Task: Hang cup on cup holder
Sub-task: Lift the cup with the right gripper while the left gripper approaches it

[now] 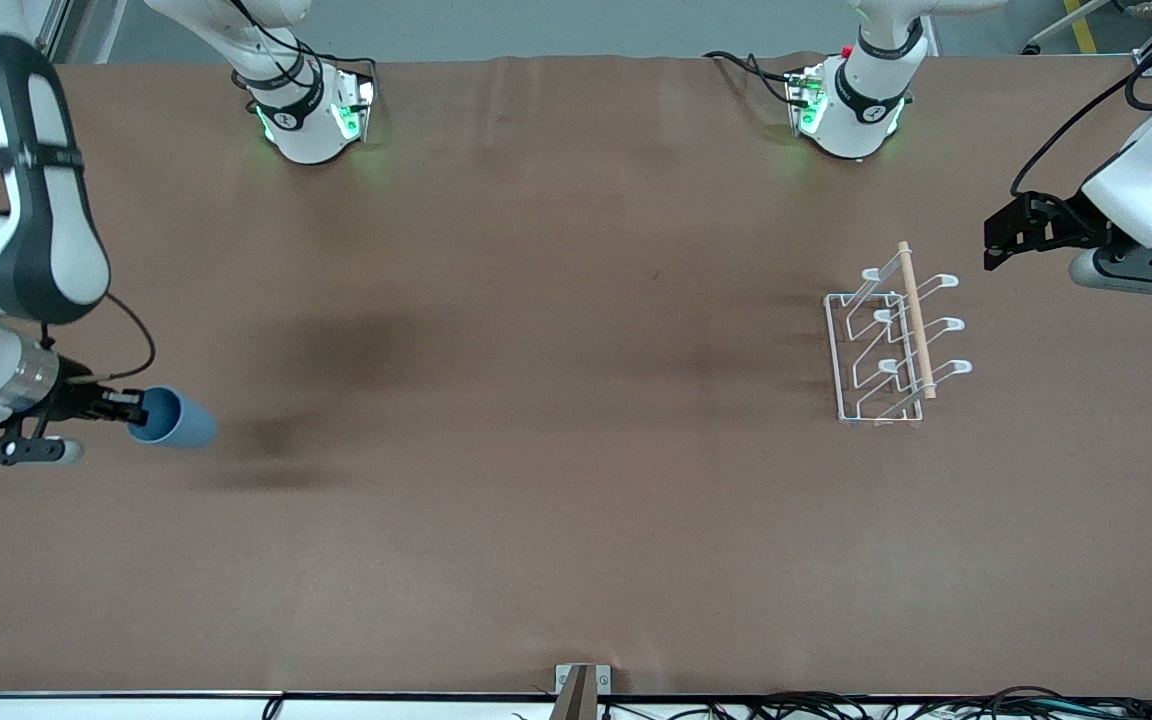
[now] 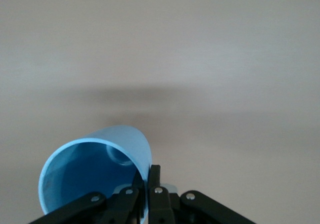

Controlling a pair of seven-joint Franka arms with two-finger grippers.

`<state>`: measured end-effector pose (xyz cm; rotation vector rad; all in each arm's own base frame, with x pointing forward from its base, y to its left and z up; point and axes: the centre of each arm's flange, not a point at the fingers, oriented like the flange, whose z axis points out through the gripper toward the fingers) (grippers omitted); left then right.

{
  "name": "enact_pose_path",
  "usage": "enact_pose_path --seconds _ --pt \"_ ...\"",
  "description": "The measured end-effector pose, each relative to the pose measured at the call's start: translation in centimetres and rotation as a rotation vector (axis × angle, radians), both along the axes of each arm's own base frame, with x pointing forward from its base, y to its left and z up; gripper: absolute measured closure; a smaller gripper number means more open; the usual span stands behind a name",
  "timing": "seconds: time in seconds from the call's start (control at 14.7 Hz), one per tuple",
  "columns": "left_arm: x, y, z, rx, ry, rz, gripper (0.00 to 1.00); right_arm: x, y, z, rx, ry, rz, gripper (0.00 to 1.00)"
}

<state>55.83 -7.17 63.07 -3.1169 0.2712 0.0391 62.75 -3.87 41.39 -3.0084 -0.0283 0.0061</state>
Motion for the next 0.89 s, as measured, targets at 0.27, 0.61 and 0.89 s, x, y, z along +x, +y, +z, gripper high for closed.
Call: enact_pose_path --seconds 0.27,0.61,0.89 --pt "-0.1 -0.5 0.1 -0.013 0.001 -0.028 0.00 -1.9 7.6 2.7 0.264 0.069 0.010 0.96" --pt "-1.2 -7.0 0.5 -0.052 -0.014 -0.172 0.00 -3.3 14.1 3.4 0.613 0.192 -0.010 0.96" --pt "-1.6 -14.0 0.1 -0.114 -0.078 -0.287 0.00 -4.1 19.4 4.2 0.743 0.220 0.014 0.96"
